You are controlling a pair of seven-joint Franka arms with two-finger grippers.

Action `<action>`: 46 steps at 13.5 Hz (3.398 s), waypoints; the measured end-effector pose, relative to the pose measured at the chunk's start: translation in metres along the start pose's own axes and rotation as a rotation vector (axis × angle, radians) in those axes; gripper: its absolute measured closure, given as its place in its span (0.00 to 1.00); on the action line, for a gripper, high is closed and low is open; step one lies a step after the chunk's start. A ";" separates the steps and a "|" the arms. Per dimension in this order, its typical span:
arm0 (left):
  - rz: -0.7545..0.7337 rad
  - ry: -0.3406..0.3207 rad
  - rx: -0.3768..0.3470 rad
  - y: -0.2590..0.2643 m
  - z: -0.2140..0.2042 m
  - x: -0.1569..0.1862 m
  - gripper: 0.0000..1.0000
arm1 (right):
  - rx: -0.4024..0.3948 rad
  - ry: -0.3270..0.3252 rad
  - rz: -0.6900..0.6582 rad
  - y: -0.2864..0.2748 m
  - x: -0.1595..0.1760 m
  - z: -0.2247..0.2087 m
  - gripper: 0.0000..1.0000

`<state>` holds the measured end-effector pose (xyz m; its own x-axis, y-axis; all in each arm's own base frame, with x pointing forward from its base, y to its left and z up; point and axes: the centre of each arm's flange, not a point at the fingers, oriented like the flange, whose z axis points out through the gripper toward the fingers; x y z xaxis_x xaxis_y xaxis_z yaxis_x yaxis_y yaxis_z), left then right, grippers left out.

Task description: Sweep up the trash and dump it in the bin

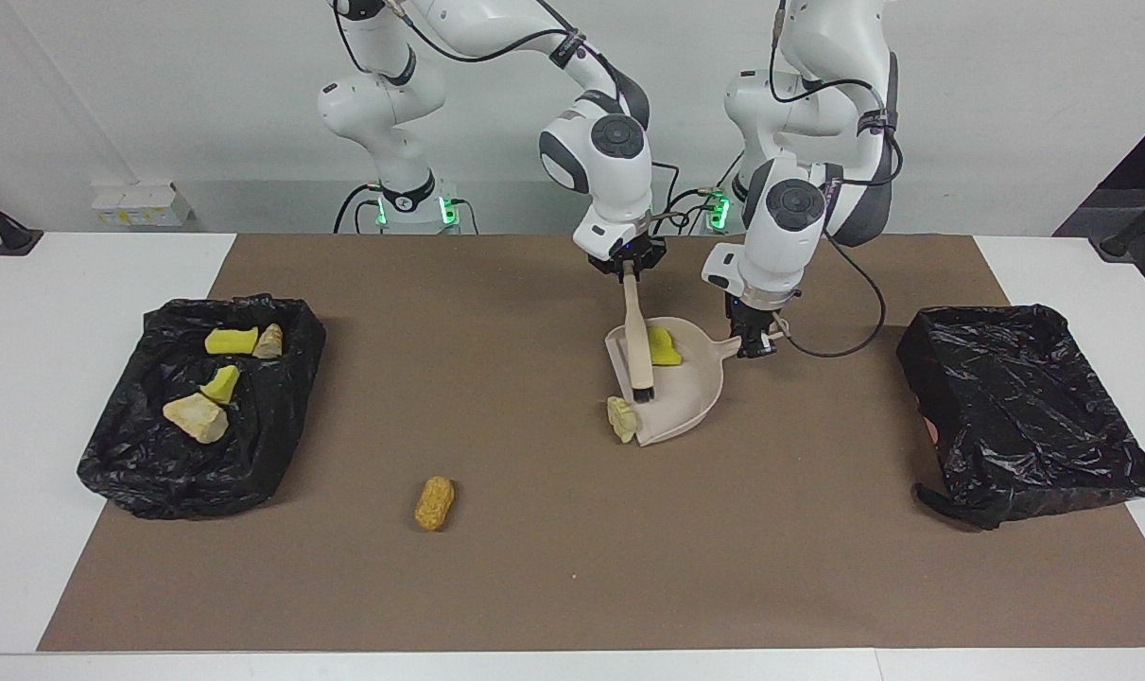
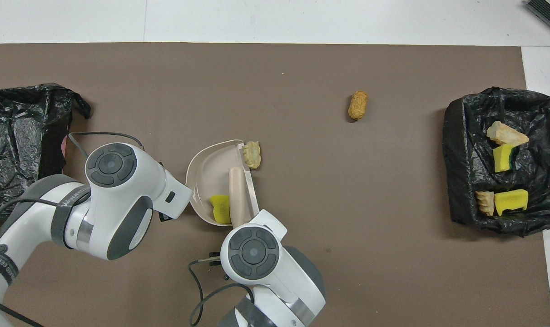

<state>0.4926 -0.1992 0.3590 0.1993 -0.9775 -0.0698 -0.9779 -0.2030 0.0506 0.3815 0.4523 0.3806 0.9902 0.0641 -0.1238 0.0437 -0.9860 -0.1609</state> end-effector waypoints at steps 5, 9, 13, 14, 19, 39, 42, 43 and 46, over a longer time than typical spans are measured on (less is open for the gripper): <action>0.000 0.000 0.000 0.000 0.000 0.000 0.69 | 0.029 0.059 0.016 0.013 0.014 -0.048 0.74; -0.004 0.005 0.006 -0.001 0.000 0.000 0.69 | 0.016 0.076 -0.069 0.074 0.069 -0.055 0.74; -0.052 0.007 0.008 -0.001 0.000 -0.001 0.69 | -0.056 0.082 -0.116 0.112 0.118 -0.034 0.74; -0.094 0.008 0.008 -0.001 0.000 -0.001 0.69 | -0.065 0.065 -0.128 0.108 0.122 -0.020 0.74; -0.173 0.008 0.007 -0.001 0.000 0.000 0.69 | -0.084 0.009 -0.196 0.077 0.106 0.014 0.74; -0.191 0.015 0.016 -0.002 -0.001 0.000 0.69 | -0.210 0.136 -0.149 0.228 0.195 -0.059 0.74; -0.194 0.017 0.018 -0.002 -0.001 0.000 0.69 | -0.305 0.125 -0.094 0.291 0.231 -0.085 0.74; -0.194 0.017 0.018 -0.002 -0.001 0.000 0.69 | -0.326 0.124 -0.085 0.300 0.240 -0.092 0.74; -0.196 0.017 0.018 -0.002 -0.001 0.000 0.69 | -0.327 0.107 -0.076 0.338 0.260 -0.097 0.74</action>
<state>0.4946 -0.1991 0.3596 0.3867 -0.9203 -0.0597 -0.9213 -0.3884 0.0198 0.6669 0.1212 0.3889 0.9900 0.1400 -0.0176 0.1411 -0.9773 0.1581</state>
